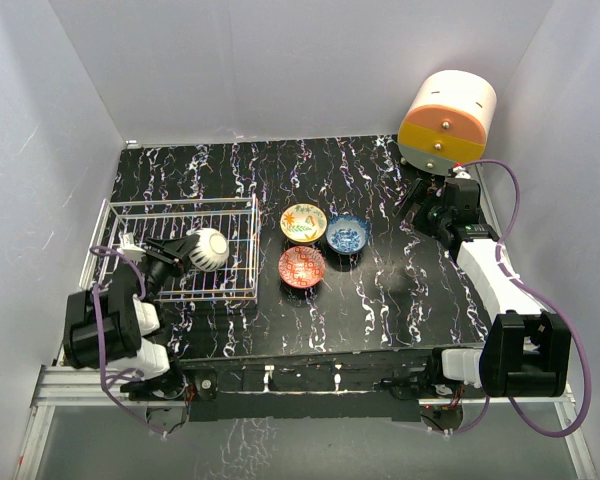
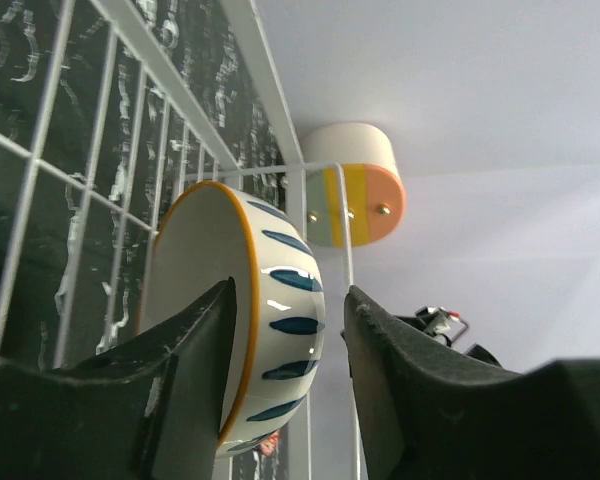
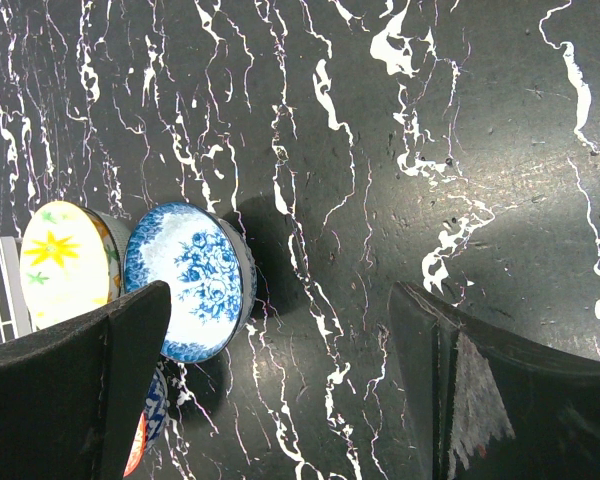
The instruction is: Load the bowls into the dish rack
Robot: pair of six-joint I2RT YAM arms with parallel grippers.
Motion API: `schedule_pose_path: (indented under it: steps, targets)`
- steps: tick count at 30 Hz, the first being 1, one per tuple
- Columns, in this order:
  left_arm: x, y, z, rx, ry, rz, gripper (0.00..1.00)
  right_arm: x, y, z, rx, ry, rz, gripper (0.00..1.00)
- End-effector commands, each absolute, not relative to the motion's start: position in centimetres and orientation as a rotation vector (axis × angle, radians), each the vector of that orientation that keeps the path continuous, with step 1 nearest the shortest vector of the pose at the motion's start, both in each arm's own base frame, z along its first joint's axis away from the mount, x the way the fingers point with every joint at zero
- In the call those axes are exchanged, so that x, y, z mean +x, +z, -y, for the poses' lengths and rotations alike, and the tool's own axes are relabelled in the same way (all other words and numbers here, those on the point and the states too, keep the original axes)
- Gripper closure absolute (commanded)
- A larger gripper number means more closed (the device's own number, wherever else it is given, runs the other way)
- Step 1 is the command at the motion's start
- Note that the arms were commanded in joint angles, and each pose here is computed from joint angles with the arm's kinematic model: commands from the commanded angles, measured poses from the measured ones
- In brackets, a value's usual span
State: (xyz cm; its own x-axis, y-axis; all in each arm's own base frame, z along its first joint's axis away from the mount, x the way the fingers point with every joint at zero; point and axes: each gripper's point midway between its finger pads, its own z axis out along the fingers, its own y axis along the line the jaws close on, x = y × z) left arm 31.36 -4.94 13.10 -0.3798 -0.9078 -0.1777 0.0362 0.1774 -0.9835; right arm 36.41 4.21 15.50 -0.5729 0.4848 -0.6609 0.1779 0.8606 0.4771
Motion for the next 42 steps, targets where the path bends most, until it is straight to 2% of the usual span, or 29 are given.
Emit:
schedule_pose_path:
  steps: [1, 6, 13, 24, 32, 37, 42]
  targets:
    - [30.8, 10.2, 3.9, -0.928, -1.152, -1.735, 0.49, 37.5, 17.0, -3.8, 0.460, 0.444, -2.115, 0.07]
    - [30.7, 10.4, 2.7, -0.929, -0.989, -1.833, 0.32, 37.4, 16.7, -4.1, 0.458, 0.460, -2.118, 0.07]
    - [30.9, 10.2, 1.5, -0.944, -0.859, -1.941, 0.19, 37.2, 16.7, -3.9, 0.458, 0.449, -2.115, 0.07]
    - [30.7, 11.5, -1.1, -0.883, -0.598, -2.126, 0.16, 37.4, 16.7, -4.1, 0.455, 0.463, -2.113, 0.07]
    - [31.1, 14.9, -3.1, -0.728, -0.409, -2.234, 0.09, 37.4, 16.7, -4.3, 0.448, 0.478, -2.117, 0.07]
    - [31.5, 17.1, -1.2, -0.564, -0.299, -2.274, 0.09, 37.3, 16.3, -4.5, 0.447, 0.484, -2.124, 0.07]
    - [32.4, 17.0, 4.2, -0.355, -0.211, -2.352, 0.09, 37.0, 15.8, -4.6, 0.442, 0.488, -2.137, 0.07]
